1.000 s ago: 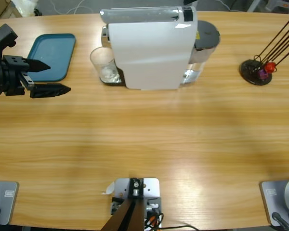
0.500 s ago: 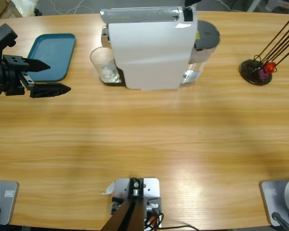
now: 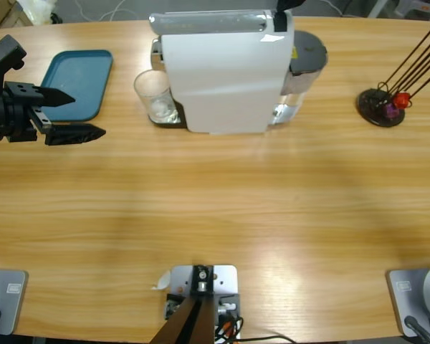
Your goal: Pour coffee
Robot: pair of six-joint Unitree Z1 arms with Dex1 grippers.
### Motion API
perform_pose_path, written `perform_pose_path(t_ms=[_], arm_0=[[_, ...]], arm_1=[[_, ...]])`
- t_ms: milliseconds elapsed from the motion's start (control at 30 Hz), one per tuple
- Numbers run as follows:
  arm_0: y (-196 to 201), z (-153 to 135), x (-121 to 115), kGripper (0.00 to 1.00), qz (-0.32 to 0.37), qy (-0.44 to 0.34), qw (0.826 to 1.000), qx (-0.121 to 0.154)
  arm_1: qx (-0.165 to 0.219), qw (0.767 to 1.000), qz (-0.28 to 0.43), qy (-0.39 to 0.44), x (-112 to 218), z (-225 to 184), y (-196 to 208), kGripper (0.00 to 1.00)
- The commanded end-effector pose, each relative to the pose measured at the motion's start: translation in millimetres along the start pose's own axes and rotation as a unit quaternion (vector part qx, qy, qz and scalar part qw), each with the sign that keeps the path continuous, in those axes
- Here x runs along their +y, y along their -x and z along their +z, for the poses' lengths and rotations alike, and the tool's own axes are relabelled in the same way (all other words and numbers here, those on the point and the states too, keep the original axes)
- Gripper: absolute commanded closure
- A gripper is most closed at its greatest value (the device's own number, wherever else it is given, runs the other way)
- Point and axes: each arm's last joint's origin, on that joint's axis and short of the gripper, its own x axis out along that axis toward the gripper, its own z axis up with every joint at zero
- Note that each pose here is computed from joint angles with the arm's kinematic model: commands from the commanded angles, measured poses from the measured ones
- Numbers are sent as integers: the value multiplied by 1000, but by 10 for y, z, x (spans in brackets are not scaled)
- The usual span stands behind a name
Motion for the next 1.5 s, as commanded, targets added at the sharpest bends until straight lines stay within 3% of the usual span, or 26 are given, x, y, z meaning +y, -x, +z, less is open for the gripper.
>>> perform_pose_path(t_ms=[33, 200, 267, 300, 800, 1000, 1300, 1500], arm_0=[[-108, -107, -6, 0, 0, 0, 1000, 26], [-108, -98, -5, 0, 0, -1, 1000, 23], [-103, -95, -5, 0, 1, -1, 1000, 22], [-100, -96, -6, 0, 1, -1, 1000, 21], [-85, -102, -9, 0, 2, -1, 1000, 20], [-23, -68, -14, 0, 4, -2, 1000, 6], [77, 17, -17, 0, 14, -6, 1000, -19], [191, 8, -79, 0, 9, -11, 999, -38]], arm_1=[[19, 1000, -10, 20, 22, 65, -148, 1000], [-30, 998, -13, 57, 279, 23, 287, 1000], [-22, 998, -14, 65, 331, -32, 307, 65], [-20, 997, -12, 67, 335, -46, 312, 1], [5, 999, -25, 45, 161, -67, 178, 0], [15, 998, -5, 63, 183, -258, 430, 0], [-2, 998, -9, 61, 192, -304, 605, 0], [-11, 997, -4, 76, 260, -726, 985, 0]])
